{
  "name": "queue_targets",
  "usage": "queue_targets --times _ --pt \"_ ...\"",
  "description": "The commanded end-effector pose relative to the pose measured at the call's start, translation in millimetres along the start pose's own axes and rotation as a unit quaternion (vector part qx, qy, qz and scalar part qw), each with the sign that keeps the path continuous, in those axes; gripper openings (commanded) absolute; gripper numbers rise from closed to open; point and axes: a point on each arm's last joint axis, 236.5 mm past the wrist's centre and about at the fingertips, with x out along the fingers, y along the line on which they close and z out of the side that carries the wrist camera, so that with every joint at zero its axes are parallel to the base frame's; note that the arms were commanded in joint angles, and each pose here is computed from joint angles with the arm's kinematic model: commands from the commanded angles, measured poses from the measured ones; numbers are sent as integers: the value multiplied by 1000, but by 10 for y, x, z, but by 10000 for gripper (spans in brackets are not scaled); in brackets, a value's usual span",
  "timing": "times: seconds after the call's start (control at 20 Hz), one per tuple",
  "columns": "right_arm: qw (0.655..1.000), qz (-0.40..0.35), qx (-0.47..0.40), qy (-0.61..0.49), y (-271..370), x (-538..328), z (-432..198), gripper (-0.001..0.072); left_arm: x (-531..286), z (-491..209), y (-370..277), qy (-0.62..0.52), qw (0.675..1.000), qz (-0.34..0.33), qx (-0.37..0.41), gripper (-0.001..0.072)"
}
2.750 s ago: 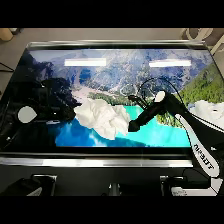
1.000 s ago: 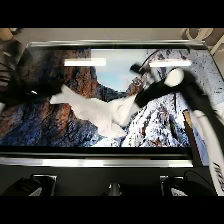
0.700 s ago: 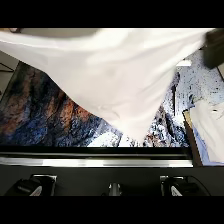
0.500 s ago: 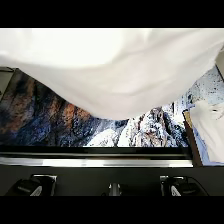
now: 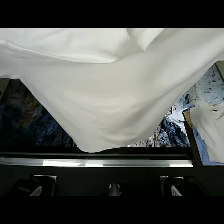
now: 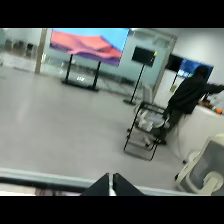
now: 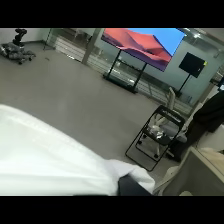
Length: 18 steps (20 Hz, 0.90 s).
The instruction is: Fold the shirts.
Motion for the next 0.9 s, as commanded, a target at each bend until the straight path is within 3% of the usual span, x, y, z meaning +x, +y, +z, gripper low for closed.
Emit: queue_targets --times 0.0,0.1,0.25,0.4,0.5,0.55,0.6,0.65,0.7,0.8,0.85 --pt "997 -7 73 7 87 949 -451 18 492 -1018 371 135 989 59 24 27" --pt "986 -1 160 36 289 1598 -1024 18 732 -1775 592 218 972 84 32 27" --pt "942 38 302 145 895 2198 -2113 19 849 -2874 890 331 935 123 8 28" --pt "881 105 363 286 1668 2258 -3057 19 810 -3682 965 408 904 127 -27 28" --pt "855 145 342 363 2009 2108 -3503 20 809 -4021 922 431 892 120 -63 28" --pt "849 158 329 384 2085 2048 -3624 52 826 -4113 900 435 890 117 -77 29" --pt "847 168 316 393 2103 2001 -3670 228 846 -4146 894 435 889 116 -82 28" --pt "849 184 299 396 2084 1936 -3634 457 867 -4133 890 431 891 115 -82 28" --pt "852 209 274 394 2051 1841 -3559 544 877 -4094 893 427 894 114 -80 29" --pt "844 262 213 416 1921 1461 -3453 548 880 -3989 928 421 899 106 -58 28" --pt "821 286 208 448 1887 1176 -3436 547 870 -3939 950 417 902 104 -51 29"
